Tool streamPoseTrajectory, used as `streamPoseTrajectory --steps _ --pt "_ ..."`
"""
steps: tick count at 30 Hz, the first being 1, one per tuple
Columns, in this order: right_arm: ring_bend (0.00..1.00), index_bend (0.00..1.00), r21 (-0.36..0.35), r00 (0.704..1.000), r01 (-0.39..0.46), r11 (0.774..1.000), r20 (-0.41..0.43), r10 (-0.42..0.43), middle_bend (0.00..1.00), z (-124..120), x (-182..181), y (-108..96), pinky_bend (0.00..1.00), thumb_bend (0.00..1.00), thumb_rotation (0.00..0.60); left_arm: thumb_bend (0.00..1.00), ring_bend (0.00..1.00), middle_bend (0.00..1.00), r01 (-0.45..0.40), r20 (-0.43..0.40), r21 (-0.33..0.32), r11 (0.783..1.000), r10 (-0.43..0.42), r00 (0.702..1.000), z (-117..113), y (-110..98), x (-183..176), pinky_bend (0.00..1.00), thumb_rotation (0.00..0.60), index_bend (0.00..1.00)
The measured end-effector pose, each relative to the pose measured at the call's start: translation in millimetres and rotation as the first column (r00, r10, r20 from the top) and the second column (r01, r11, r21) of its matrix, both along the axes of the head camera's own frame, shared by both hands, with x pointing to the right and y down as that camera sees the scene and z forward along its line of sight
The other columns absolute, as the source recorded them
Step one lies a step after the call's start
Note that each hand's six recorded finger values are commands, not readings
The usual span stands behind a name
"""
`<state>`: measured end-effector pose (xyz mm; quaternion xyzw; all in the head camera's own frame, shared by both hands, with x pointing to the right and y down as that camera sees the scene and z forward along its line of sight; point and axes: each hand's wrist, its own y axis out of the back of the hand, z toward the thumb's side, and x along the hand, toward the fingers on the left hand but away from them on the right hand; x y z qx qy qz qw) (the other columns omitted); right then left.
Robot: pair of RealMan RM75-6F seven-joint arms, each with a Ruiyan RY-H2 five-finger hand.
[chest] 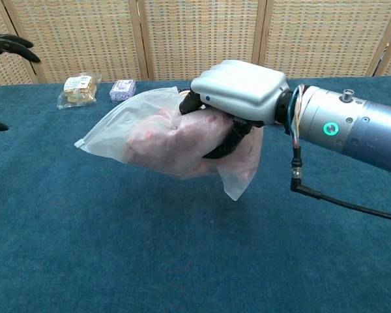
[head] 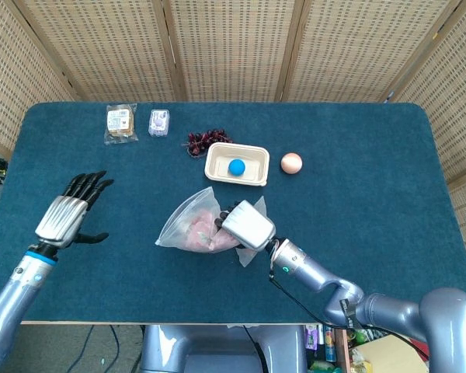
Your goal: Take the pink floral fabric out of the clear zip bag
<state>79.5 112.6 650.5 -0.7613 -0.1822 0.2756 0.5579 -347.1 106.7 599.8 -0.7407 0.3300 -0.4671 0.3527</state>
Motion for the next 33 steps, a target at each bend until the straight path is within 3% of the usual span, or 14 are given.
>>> streamPoseTrajectory --steps 4,14,20,33 --pt "0.61 0.63 0.034 0.999 0.031 0.999 -0.019 -0.030 0.68 0 -8 1 0.66 1.00 0.600 0.15 0.00 0.00 -0.014 -0.046 -0.031 0.999 0.013 0.999 3 -11 25 0.00 0.600 0.38" --pt "0.61 0.63 0.039 0.999 0.032 0.999 -0.035 -0.031 0.68 -1 -18 -1 0.66 1.00 0.600 0.14 0.00 0.00 -0.025 -0.114 -0.150 0.988 0.008 0.993 27 -26 83 0.00 0.600 0.39" --pt "0.61 0.63 0.039 0.998 0.037 0.999 -0.044 -0.036 0.68 0 -19 1 0.66 1.00 0.600 0.15 0.00 0.00 -0.047 -0.144 -0.184 0.982 0.020 0.989 38 -28 111 0.00 0.600 0.41" --pt "0.61 0.63 0.045 0.999 0.035 0.998 -0.029 -0.034 0.68 -5 -23 0 0.66 1.00 0.600 0.15 0.00 0.00 -0.078 -0.168 -0.232 0.970 0.039 0.985 55 -18 136 0.00 0.600 0.43"
